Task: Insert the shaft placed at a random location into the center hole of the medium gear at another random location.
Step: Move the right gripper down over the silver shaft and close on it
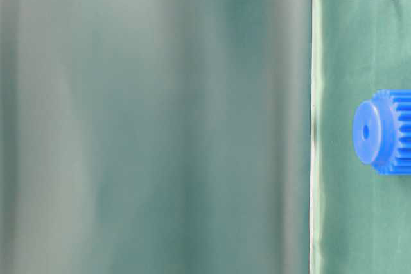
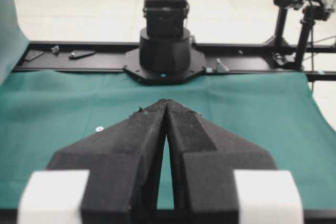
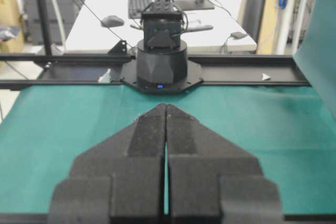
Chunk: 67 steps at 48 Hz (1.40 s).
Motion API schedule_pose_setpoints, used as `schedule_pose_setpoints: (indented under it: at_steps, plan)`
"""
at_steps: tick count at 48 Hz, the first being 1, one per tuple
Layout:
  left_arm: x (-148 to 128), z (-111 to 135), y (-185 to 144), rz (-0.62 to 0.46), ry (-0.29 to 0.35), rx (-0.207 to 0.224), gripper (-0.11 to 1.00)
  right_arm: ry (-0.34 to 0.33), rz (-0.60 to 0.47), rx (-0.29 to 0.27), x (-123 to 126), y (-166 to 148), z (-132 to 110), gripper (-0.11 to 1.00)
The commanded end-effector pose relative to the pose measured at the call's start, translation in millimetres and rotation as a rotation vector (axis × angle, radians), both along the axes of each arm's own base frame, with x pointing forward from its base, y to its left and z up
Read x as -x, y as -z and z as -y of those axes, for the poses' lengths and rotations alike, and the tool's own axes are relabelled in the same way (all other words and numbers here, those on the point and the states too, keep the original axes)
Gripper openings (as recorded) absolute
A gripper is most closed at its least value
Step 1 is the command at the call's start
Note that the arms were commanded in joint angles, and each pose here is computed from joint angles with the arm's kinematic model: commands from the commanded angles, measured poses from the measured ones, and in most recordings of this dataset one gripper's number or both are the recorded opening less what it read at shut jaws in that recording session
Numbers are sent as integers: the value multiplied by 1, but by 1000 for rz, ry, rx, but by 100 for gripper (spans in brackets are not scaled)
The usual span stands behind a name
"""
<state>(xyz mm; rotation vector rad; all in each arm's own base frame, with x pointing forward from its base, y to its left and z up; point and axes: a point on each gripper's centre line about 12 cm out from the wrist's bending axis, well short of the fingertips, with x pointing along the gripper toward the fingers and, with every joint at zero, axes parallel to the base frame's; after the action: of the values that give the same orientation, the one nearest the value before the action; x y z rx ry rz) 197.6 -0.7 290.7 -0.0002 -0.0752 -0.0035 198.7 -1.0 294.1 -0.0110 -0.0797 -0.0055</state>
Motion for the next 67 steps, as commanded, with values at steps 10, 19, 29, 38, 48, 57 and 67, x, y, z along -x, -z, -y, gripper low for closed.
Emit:
schedule_pose_setpoints:
  at_steps: [10, 19, 29, 38, 48, 57, 67]
  plan:
    - [-3, 0, -12, 8, 1, 5, 0, 64, -16, -13, -5, -4, 13, 1]
    - [-3, 0, -11, 6, 1, 5, 0, 91, -85, -18, -14, 13, 19, 1]
    - [-3, 0, -10, -3, 1, 5, 0, 153, -214, -37, -27, 44, 35, 14]
    - [-3, 0, -9, -6, 1, 3, 0, 207, -359, -56, -41, 86, 50, 69]
    - [-3, 0, -9, -8, 1, 3, 0, 256, -433, -69, -51, 126, 66, 87]
    - [-4, 0, -8, -12, 1, 2, 0, 285, -492, -80, -55, 155, 75, 88]
    - [-4, 0, -7, -15, 1, 2, 0, 301, -524, -85, -57, 172, 80, 88]
